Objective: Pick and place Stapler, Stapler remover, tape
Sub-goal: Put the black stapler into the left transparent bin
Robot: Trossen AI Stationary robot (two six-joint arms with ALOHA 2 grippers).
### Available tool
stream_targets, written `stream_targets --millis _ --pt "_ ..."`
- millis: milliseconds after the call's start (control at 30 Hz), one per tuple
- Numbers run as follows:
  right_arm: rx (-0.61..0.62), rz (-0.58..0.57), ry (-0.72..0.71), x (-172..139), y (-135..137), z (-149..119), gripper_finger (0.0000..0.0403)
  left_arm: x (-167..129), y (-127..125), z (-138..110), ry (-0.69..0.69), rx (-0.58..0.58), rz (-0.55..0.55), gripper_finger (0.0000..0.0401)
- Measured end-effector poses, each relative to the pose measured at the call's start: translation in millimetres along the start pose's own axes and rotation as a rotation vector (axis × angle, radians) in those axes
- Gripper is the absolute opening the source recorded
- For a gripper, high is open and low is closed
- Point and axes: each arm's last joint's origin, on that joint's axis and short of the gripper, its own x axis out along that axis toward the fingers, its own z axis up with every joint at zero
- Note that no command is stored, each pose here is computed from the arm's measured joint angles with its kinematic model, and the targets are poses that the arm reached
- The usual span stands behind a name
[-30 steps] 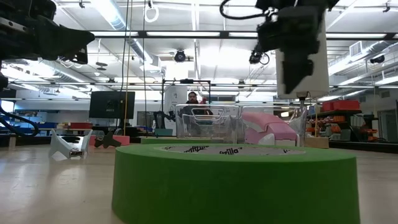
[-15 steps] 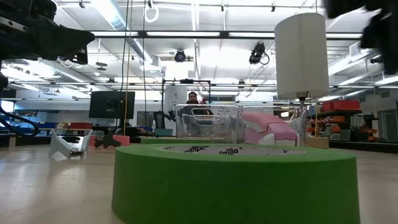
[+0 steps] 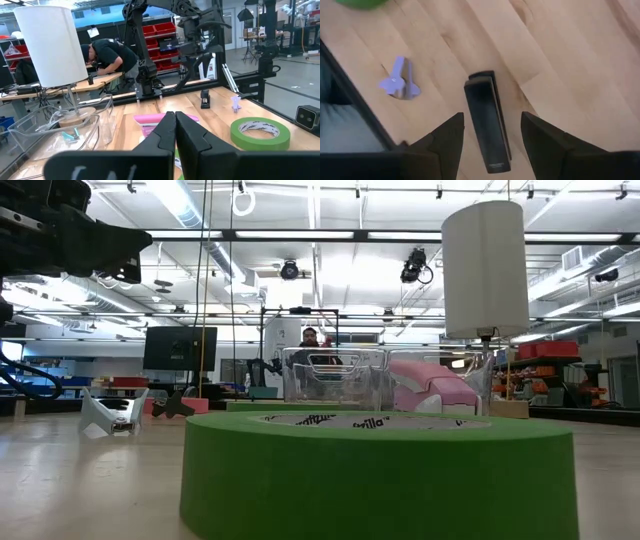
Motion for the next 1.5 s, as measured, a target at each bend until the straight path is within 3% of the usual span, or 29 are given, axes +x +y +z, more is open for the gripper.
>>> stream_targets --millis 400,633,1500 --pt "-0.081 0.023 0.066 33.5 23.7 -12.9 0.0196 0.0 0.0 0.0 0.0 -0.001 0.0 0.0016" --pt "-0.115 -0.042 0.093 48.8 26.0 -21.7 0.0196 0.0 0.0 0.0 0.0 -0.001 0.0 0.0016" --pt "-0.164 -0.047 0.086 42.0 18.9 -1.0 0.0196 0.0 0.0 0.1 -0.001 0.0 0.0 0.0016"
